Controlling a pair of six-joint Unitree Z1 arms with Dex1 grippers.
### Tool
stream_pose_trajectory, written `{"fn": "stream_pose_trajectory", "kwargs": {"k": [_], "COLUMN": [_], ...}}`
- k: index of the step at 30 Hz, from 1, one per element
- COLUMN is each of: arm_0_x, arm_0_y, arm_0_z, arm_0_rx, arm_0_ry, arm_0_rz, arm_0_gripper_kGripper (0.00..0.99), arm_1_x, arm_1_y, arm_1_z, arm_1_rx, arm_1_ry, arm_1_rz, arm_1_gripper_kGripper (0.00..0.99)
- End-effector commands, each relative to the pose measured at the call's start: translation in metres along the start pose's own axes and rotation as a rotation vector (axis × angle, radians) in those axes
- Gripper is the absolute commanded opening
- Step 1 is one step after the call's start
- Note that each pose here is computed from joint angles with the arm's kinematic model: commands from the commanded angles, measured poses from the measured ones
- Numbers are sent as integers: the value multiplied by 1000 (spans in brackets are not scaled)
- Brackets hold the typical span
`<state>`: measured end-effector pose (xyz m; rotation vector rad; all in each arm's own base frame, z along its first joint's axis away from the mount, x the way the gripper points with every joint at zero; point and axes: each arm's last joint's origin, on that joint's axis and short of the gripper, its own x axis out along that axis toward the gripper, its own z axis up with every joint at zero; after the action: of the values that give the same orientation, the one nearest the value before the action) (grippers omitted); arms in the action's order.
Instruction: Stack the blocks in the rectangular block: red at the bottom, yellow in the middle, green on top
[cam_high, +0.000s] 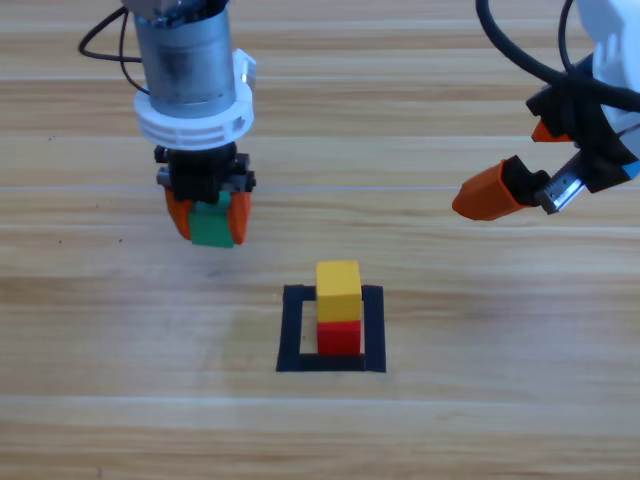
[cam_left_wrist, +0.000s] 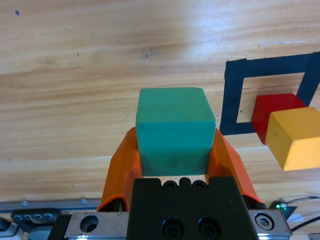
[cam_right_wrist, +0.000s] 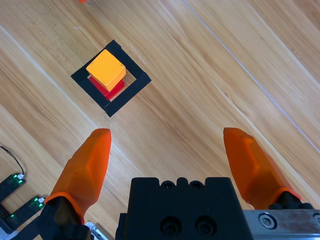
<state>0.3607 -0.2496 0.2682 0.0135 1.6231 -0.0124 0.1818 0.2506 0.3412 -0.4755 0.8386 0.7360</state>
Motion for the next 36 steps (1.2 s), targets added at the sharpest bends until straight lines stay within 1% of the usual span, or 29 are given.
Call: {"fn": "stream_pose_trajectory", "kwargs": {"k": [1, 4, 12, 17, 22, 28, 36], "arm_0_x": [-18, -22, -24, -24, -18, 0, 2], "arm_0_y": [-11, -18, -45, -57, -70, -86, -92], "arm_0_z": [-31, -41, -58, -63, -63, -59, -58], "arm_0_rx": [-49, -95, -100, -112, -102, -88, -83], "arm_0_ry": [0, -1, -15, -25, -26, -12, -18], "arm_0_rz": [-19, -24, -35, -42, -43, -23, -24], "arm_0_gripper_kGripper": [0, 0, 0, 0, 0, 0, 0], "arm_1_x": [25, 25, 26, 27, 28, 30, 31], "arm_1_y": [-4, -3, -3, -3, -3, -2, -2], "arm_1_z": [-8, -8, -9, -9, -9, -9, -9], "arm_1_rx": [-11, -19, -39, -42, -44, -50, -52], "arm_1_ry": [76, 78, 82, 85, 88, 93, 94], "arm_1_rz": [14, 18, 29, 29, 32, 34, 35], "arm_1_gripper_kGripper": [988, 988, 988, 988, 988, 988, 988]}}
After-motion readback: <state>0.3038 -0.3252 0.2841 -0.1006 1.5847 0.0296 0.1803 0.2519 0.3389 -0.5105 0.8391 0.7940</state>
